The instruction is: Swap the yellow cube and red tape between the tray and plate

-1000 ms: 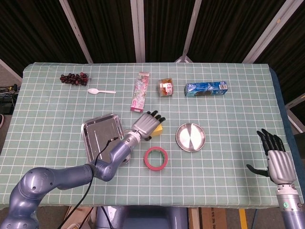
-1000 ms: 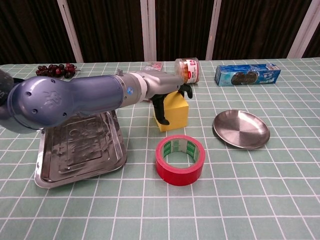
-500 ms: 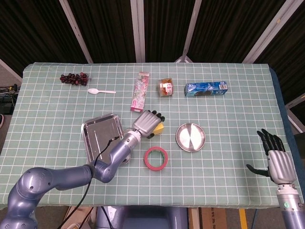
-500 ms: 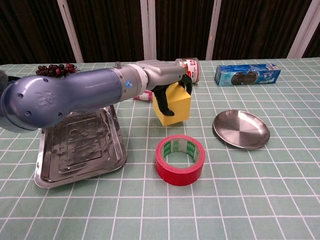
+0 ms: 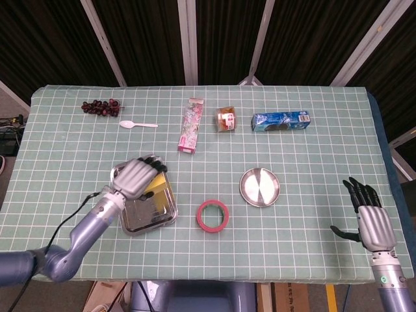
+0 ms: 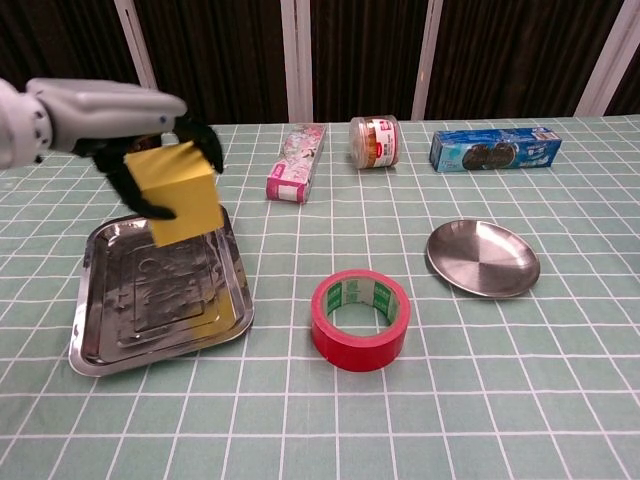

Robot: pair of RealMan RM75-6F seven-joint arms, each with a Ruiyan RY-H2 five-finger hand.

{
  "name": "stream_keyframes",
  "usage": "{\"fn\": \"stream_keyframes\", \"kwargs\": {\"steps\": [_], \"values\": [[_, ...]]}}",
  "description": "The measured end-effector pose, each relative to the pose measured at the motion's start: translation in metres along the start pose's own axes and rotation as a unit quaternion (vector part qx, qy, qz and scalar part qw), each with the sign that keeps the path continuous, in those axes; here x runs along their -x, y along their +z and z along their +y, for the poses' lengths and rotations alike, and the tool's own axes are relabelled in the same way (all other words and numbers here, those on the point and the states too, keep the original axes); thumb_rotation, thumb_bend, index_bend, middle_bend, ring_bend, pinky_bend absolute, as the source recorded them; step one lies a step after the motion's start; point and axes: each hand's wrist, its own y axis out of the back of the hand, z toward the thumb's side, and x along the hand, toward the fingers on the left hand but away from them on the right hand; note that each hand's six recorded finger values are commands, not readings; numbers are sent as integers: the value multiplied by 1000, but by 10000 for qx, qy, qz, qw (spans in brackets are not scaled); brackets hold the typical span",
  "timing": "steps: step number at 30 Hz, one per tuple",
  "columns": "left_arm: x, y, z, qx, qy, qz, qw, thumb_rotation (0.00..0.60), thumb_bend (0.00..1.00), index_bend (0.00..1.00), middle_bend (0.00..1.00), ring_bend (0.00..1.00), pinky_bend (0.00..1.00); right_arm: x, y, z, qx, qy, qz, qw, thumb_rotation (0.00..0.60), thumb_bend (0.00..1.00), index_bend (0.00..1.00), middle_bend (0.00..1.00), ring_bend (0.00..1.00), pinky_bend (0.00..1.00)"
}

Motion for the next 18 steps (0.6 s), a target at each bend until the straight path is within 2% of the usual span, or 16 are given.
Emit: {"fn": "stream_keyframes", "kwargs": {"steps": [5, 11, 13, 15, 18], "values": [[11, -21, -18, -3, 25, 45, 10000, 600, 545, 283, 290, 206, 372, 0, 3, -3, -27, 22, 16, 10000, 600, 143, 0, 0, 79, 0], [13, -31, -41, 40, 43, -77, 10000, 600, 464, 255, 168, 63, 238, 0, 3, -4, -17, 39, 16, 10000, 600, 143, 0, 0, 79, 0], [14, -31, -50, 92, -87, -111, 9999, 600, 352, 213, 93, 9, 159, 0, 3, -4, -10, 43, 20, 10000, 600, 143, 0, 0, 79, 0], [17, -30, -56, 131, -261, -133, 9995, 600, 230, 171, 34, 0, 98, 0, 2, -4, -13, 48, 21, 10000, 600, 143, 0, 0, 79, 0], [22, -30, -66, 226, -618, -129, 9977, 600, 115, 110, 0, 0, 31, 0, 2, -4, 2, 58, 25, 10000, 600, 143, 0, 0, 79, 0]]}}
